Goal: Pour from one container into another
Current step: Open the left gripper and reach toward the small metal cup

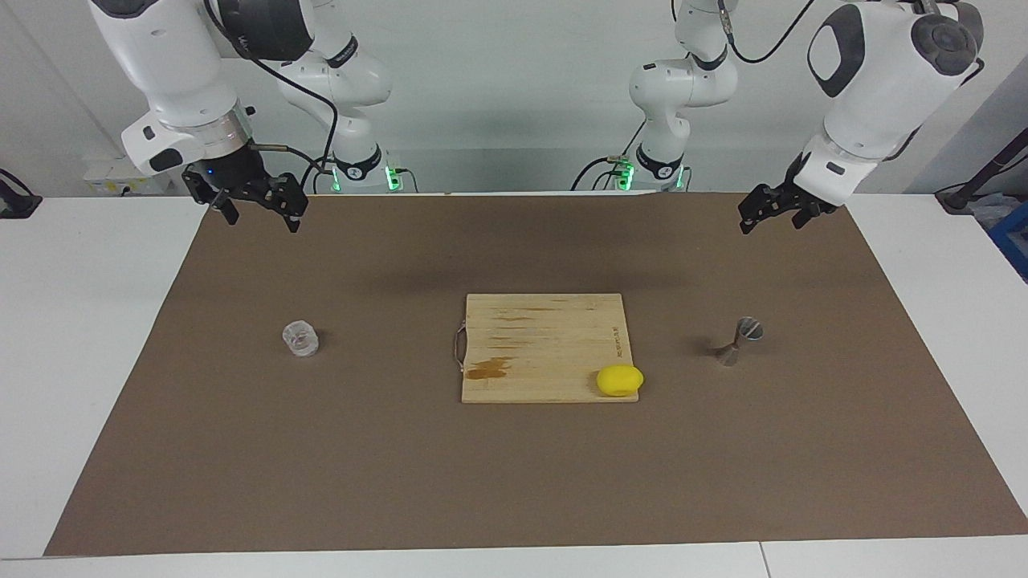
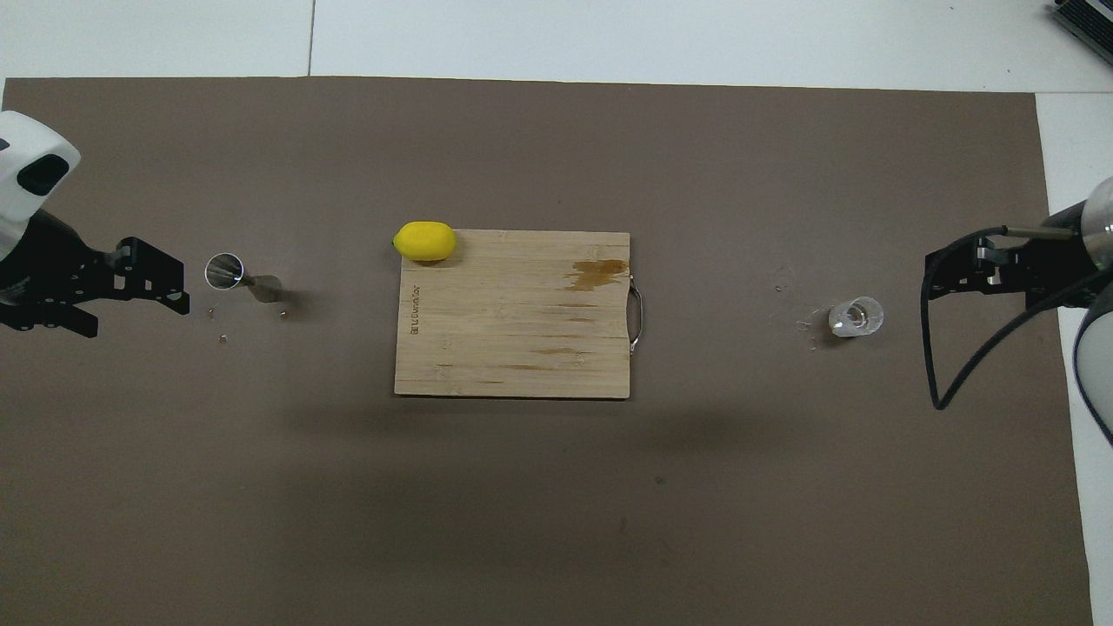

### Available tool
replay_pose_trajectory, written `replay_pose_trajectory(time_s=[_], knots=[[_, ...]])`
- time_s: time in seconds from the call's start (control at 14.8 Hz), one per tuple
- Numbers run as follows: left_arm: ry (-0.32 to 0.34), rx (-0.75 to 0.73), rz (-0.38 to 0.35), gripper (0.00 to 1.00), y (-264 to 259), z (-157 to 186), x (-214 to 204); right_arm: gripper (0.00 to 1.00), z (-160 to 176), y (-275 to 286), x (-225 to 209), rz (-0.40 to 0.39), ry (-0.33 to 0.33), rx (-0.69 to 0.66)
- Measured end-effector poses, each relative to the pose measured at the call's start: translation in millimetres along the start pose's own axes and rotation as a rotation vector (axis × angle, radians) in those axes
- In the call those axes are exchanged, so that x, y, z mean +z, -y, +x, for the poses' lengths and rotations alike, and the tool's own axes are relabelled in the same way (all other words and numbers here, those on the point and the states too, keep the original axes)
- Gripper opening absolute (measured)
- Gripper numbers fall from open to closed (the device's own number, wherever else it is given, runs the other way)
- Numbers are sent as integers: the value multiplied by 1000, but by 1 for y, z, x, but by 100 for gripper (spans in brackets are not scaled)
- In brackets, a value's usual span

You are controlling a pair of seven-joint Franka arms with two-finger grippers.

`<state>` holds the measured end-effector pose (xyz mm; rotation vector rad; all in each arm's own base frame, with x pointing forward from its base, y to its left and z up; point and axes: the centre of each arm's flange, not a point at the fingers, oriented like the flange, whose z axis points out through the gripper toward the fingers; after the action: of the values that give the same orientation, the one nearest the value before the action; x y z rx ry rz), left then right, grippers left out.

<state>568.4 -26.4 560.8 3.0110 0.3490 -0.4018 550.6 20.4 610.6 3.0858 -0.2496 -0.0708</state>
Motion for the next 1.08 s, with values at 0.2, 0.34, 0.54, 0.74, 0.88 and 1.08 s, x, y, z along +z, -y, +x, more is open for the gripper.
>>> replay_pose_trajectory(time_s=[0.2, 0.34, 0.54, 0.74, 0.88, 1.08], knots=[[81, -223, -100, 100, 25, 28, 15, 100, 0, 0, 0, 0, 0, 0], [123, -424, -179, 100, 41, 40, 21, 100, 0, 0, 0, 0, 0, 0], [184, -726, -313, 100, 69, 55, 37, 100, 0, 0, 0, 0, 0, 0], [248, -932, -428, 100, 100, 67, 69, 100, 0, 0, 0, 0, 0, 0], [303, -1045, -548, 100, 124, 69, 92, 100, 0, 0, 0, 0, 0, 0], [374, -1176, -713, 100, 156, 63, 123, 100, 0, 0, 0, 0, 0, 0]])
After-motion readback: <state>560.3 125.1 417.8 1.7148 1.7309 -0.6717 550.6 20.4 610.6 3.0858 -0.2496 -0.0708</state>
